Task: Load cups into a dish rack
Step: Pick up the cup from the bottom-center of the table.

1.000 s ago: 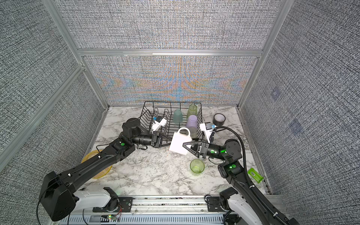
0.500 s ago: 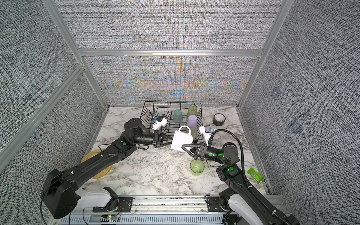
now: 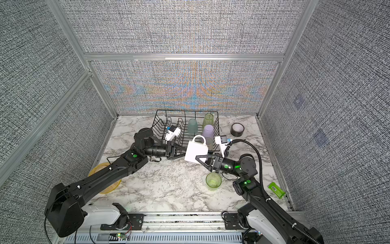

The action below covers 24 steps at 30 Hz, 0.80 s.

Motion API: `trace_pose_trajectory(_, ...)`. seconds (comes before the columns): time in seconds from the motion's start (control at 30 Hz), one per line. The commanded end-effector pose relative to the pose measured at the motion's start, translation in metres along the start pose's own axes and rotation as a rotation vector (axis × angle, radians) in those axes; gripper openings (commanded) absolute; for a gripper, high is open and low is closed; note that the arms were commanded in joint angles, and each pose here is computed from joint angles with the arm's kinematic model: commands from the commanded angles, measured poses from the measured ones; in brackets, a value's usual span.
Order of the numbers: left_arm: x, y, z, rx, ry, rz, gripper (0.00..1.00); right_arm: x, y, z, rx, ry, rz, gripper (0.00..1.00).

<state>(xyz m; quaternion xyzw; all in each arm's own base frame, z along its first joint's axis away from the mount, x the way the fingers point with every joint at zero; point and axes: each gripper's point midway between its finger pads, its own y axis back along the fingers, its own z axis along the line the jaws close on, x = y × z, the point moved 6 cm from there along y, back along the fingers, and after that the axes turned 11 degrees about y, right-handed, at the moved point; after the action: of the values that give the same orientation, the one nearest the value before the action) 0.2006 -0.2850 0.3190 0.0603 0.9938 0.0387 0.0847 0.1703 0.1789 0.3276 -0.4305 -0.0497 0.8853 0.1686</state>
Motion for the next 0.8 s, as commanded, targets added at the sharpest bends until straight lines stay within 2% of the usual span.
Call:
trace_pose_trajectory(0.0, 0.001, 0.002, -0.001, -0.012, -0.036, -0.003, 0.36, -0.004, -0.001, -0.002, 0.017, 0.035, -0.029, 0.81)
trace_pose_trajectory(0.13, 0.001, 0.008, 0.007, -0.057, -0.034, -0.03, 0.41, -0.001, -0.004, -0.015, 0.079, 0.029, 0.004, 0.79)
trace_pose_trajectory(0.3, -0.001, 0.026, 0.022, -0.159, -0.008, -0.117, 0.55, 0.002, -0.008, -0.036, 0.209, 0.049, 0.059, 0.78)
trace_pose_trajectory(0.4, -0.001, 0.043, 0.036, -0.259, 0.017, -0.194, 0.65, 0.003, -0.011, -0.052, 0.311, 0.045, 0.102, 0.75)
trace_pose_trajectory(0.67, 0.012, 0.094, 0.06, -0.57, 0.03, -0.424, 0.81, -0.009, -0.028, -0.081, 0.484, 0.147, 0.303, 0.71)
trace_pose_trajectory(0.7, 0.014, 0.102, 0.062, -0.623, 0.028, -0.458, 0.85, -0.012, -0.029, -0.085, 0.523, 0.16, 0.329, 0.71)
trace_pose_trajectory(0.77, 0.018, 0.116, 0.064, -0.716, 0.016, -0.518, 0.87, -0.02, -0.032, -0.093, 0.593, 0.193, 0.373, 0.7)
